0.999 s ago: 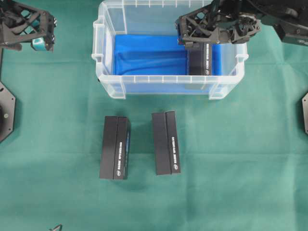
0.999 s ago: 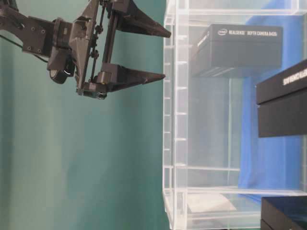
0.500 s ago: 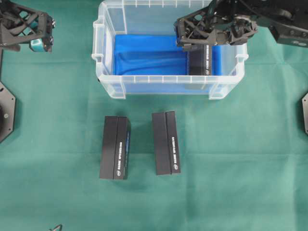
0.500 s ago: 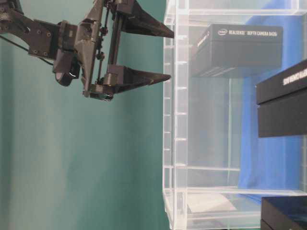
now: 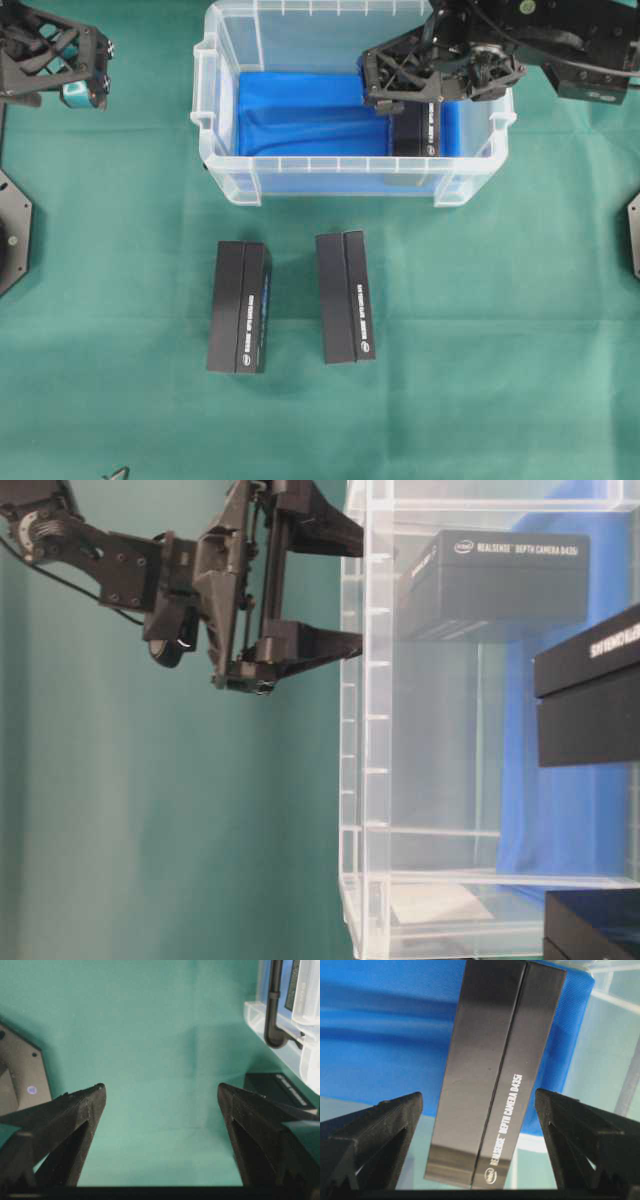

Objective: Take out the box from the case.
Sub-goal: 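Lower the right gripper and close it on the right black box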

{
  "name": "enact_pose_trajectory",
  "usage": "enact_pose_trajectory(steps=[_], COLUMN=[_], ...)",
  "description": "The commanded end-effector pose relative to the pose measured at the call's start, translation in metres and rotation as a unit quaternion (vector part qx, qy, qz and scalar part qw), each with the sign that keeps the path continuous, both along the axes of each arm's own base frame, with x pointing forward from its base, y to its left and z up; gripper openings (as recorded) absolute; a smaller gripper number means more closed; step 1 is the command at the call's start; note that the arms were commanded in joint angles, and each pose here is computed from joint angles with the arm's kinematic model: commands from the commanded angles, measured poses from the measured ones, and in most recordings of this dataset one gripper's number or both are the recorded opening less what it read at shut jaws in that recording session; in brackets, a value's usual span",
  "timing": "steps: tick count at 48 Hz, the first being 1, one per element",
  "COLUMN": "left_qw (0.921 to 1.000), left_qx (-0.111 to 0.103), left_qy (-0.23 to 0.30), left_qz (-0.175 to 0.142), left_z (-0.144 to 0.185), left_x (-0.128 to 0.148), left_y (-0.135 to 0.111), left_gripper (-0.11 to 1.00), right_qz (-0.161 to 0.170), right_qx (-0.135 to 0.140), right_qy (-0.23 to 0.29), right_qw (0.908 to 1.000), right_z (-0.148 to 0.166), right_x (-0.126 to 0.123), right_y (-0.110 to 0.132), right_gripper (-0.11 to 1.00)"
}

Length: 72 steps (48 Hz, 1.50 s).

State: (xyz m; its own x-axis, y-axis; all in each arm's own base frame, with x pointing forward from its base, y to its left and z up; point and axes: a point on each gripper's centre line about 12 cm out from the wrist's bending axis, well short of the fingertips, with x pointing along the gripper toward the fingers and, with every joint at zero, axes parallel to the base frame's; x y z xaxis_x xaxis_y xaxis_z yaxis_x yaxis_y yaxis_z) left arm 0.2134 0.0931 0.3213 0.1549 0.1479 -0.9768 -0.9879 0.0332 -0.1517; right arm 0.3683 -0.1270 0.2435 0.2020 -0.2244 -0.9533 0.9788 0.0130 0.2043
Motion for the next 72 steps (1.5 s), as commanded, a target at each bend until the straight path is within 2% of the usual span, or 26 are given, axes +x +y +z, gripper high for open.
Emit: enact_pose_trajectory(steps=[1,17,57,72], left_qw=[0.9999,0.9997,0.9999,0.9999], left_qx=[0.006,0.012,0.008,0.008], left_qy=[-0.009,-0.018,-0.012,-0.013], left_qz=[0.0,-0.008,-0.007,-0.005], left_z=[0.005,0.006,0.001,0.002], left_x=[-0.001,0.003,0.001,0.001], left_y=[0.001,0.002,0.002,0.002], left_gripper=[0.96,0.96,0.96,0.96], right_qz=[0.0,-0.004,-0.007,-0.007], right_qx=[-0.005,-0.006,0.001,0.001], right_qy=[-0.012,-0.019,0.0,-0.001], right_qw=[0.9999,0.9998,1.0,1.0], right_z=[0.004,-0.007,-0.042,-0.042], right_x=[0.0,-0.003,0.006,0.007], right_y=[-0.002,-0.007,-0.017,-0.017], right_gripper=[0.92,0.92,0.92,0.9])
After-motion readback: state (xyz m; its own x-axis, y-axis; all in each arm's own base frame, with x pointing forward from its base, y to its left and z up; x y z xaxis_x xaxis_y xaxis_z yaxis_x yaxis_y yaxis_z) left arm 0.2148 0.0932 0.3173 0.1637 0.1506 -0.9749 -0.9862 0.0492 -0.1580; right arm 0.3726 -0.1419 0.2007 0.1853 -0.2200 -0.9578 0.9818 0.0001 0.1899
